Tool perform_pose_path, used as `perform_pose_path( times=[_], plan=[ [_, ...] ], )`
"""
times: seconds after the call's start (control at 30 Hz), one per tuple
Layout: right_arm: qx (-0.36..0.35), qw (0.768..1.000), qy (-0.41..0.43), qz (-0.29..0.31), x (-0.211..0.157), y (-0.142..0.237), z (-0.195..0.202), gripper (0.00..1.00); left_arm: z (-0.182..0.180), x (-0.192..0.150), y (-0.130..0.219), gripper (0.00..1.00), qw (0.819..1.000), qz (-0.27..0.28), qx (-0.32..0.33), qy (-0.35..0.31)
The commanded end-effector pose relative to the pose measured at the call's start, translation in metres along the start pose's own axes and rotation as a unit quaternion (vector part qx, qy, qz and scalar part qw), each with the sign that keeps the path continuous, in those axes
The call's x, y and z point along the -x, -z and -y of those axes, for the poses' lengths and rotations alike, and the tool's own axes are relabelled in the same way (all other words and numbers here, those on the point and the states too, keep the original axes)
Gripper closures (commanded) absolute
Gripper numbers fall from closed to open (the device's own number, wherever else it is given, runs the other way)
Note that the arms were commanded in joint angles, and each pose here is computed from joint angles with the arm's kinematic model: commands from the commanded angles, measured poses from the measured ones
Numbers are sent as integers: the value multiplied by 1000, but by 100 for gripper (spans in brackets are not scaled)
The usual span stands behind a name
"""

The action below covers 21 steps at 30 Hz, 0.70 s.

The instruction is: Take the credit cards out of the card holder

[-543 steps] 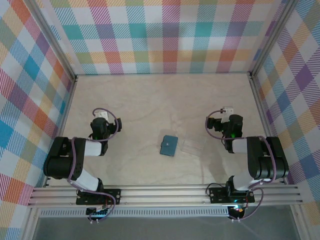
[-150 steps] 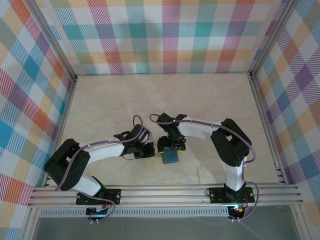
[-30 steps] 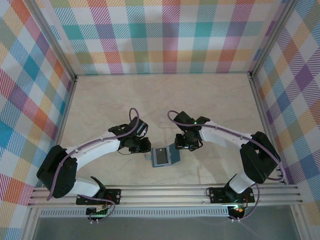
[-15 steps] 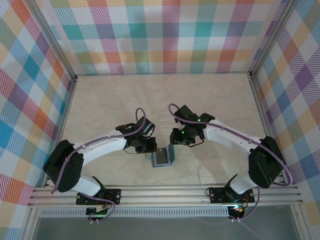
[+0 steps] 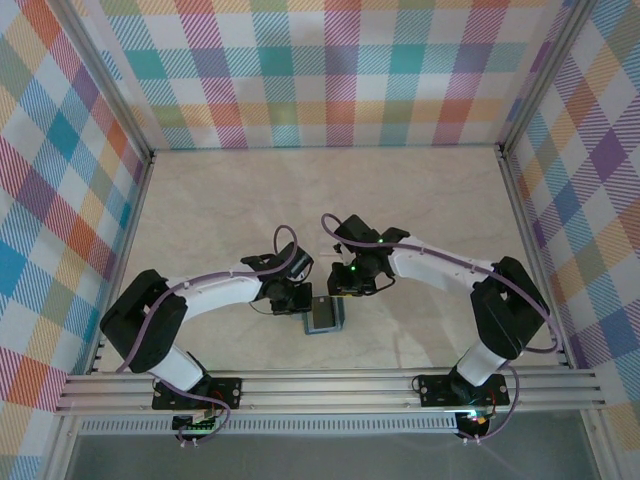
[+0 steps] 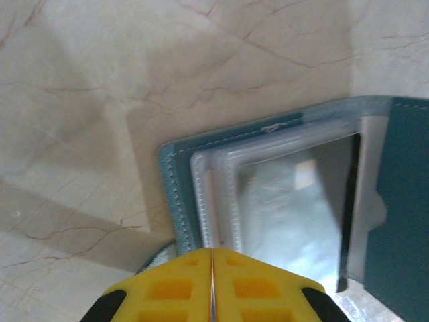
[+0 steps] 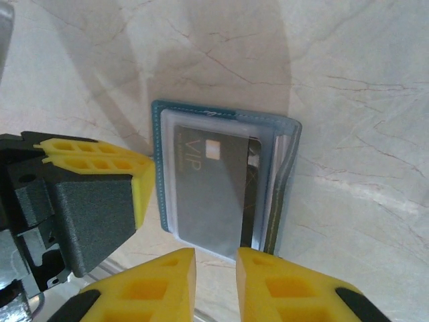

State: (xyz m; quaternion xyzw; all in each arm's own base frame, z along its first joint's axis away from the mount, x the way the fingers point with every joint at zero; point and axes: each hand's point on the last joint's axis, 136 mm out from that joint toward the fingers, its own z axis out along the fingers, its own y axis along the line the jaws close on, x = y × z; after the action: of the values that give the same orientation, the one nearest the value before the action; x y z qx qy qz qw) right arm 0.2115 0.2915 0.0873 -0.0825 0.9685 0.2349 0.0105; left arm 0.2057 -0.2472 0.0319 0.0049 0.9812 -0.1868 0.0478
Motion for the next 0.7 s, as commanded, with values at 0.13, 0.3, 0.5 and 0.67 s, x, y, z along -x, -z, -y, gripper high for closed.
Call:
perform_pose_path(
  times=[0.13,0.3,0.5,0.67],
  plan=[
    [-70,997,5,-12,-3,-5,23,78,-6,-7,-10,91,1000,-11,9,7],
    [-91,996,2,-24,-5,-14,33,81,-7,-8,-14,91,1000,-15,11,6],
    [-92,995,0,-35,-8,-27,38,84,-10,-9,-17,92,1000,-19,18,7],
    [-84,995,-7,-45,-10,-42,41,86,-13,-10,-19,92,999,-21,25,5]
  ],
)
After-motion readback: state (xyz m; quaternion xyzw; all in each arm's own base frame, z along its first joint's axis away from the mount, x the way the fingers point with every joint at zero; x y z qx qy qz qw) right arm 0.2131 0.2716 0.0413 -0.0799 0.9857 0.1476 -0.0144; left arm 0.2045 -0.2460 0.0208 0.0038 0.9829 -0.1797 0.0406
